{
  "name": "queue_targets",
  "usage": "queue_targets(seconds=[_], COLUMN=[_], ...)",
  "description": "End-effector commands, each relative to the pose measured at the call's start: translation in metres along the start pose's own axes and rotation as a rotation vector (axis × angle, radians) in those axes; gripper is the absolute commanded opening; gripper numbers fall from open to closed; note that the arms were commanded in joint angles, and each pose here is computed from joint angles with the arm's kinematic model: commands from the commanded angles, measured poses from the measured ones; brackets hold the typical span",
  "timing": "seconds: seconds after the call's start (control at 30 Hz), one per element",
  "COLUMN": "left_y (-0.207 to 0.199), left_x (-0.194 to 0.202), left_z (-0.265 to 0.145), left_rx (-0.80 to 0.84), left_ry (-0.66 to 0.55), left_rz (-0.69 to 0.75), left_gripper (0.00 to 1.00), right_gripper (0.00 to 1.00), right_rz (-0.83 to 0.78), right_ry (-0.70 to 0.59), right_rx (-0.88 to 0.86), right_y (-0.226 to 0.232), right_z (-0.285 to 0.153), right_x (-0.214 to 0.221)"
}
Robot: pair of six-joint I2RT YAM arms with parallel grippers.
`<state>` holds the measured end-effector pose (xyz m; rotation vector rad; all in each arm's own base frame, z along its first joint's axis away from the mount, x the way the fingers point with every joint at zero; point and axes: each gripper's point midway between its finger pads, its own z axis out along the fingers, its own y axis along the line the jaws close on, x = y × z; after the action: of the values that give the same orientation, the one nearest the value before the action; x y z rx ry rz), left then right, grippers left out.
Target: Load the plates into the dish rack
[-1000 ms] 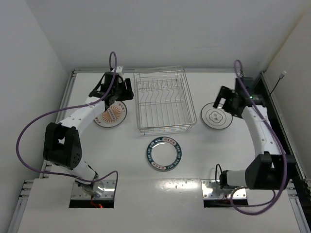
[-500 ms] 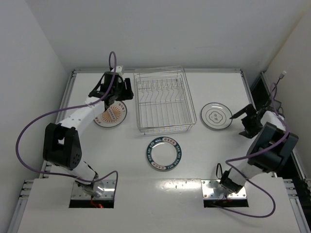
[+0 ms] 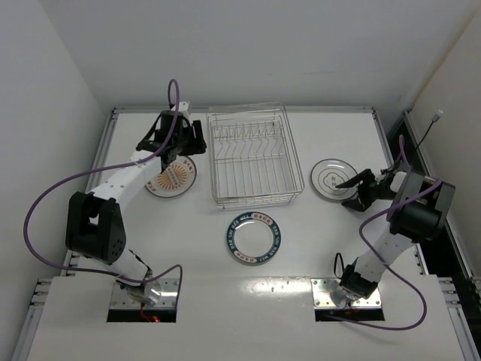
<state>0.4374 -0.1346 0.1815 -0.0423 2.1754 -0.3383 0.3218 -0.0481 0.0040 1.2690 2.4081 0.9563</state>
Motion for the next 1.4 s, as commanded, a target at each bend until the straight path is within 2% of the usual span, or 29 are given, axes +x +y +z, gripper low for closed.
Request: queue_targets(seconds=[0.0, 0.1, 0.2, 0.23, 0.27, 0.3, 0.37, 0.47, 0.6, 0.63, 0.7, 0.77, 0.8, 0.83, 0.97, 1.0, 1.07, 1.1, 1.17, 1.37], left_y=[-0.009, -0.009, -0.009, -0.009, -0.009, -0.006, -0.006, -0.006, -0.006, -0.006, -0.005, -0.007, -0.007, -0.006, -0.006, -0.006, -0.004, -0.004, -0.004, -0.001], left_x=[-0.020, -0.020, -0.020, -0.020, -0.020, -0.018, -0.018, -0.018, -0.018, -0.018, -0.015, -0.014, -0.014, -0.012, -0.012, -0.012, -0.012, -0.012, -0.012, -0.016], left_z=[-0.014, -0.014, -0.014, -0.014, -0.014, -0.014, -0.014, -0.014, -0.014, -0.014, -0.010, -0.011, -0.011, -0.008, -0.008, -0.008, -0.008, -0.008, -0.008, -0.010], left_rx=[0.033, 0.033, 0.033, 0.033, 0.033, 0.020, 0.020, 0.019, 0.019, 0.019, 0.016, 0.027, 0.027, 0.024, 0.024, 0.024, 0.015, 0.015, 0.015, -0.004], left_ry=[-0.066, -0.066, -0.066, -0.066, -0.066, -0.061, -0.061, -0.061, -0.061, -0.061, -0.051, -0.047, -0.047, -0.039, -0.038, -0.038, -0.041, -0.041, -0.041, -0.057], left_rz=[0.017, 0.017, 0.017, 0.017, 0.017, 0.016, 0.016, 0.026, 0.026, 0.026, 0.026, 0.017, 0.017, 0.017, 0.017, 0.017, 0.016, 0.016, 0.016, 0.025], left_gripper=[0.56, 0.56, 0.56, 0.56, 0.56, 0.56, 0.56, 0.56, 0.56, 0.56, 0.56, 0.56, 0.56, 0.56, 0.56, 0.56, 0.56, 0.56, 0.56, 0.56], right_gripper=[0.62, 0.54, 0.38, 0.28, 0.07, 0.00, 0.00, 0.00, 0.00, 0.00, 0.00, 0.00, 0.00, 0.00, 0.00, 0.00, 0.00, 0.00, 0.00, 0.00], right_rz=[-0.077, -0.053, -0.053, -0.053, -0.059, -0.061, -0.050, -0.116, -0.234, -0.311, -0.349, -0.431, -0.448, -0.510, -0.610, -0.659, -0.692, -0.719, -0.785, -0.865], right_ry=[-0.061, -0.068, -0.070, -0.075, -0.081, -0.073, -0.060, -0.112, -0.270, -0.343, -0.437, -0.556, -0.567, -0.608, -0.794, -0.783, -0.791, -0.815, -0.796, -0.822], right_rx=[0.002, 0.035, 0.043, 0.051, 0.047, 0.058, 0.067, 0.089, 0.154, 0.133, 0.170, 0.172, 0.189, 0.159, 0.182, 0.186, 0.242, 0.232, 0.315, 0.390], right_y=[0.014, 0.014, 0.019, 0.018, 0.021, 0.021, 0.017, 0.020, 0.044, 0.072, 0.089, 0.130, 0.140, 0.175, 0.240, 0.260, 0.274, 0.295, 0.304, 0.331], right_z=[0.008, 0.013, 0.018, 0.019, 0.018, 0.020, 0.021, 0.004, -0.043, -0.065, -0.090, -0.119, -0.124, -0.133, -0.163, -0.151, -0.138, -0.142, -0.108, -0.069], right_x=[-0.021, -0.031, -0.033, -0.036, -0.039, -0.036, -0.031, -0.030, -0.040, -0.042, -0.045, -0.049, -0.046, -0.042, -0.031, -0.025, -0.026, -0.026, -0.020, -0.011])
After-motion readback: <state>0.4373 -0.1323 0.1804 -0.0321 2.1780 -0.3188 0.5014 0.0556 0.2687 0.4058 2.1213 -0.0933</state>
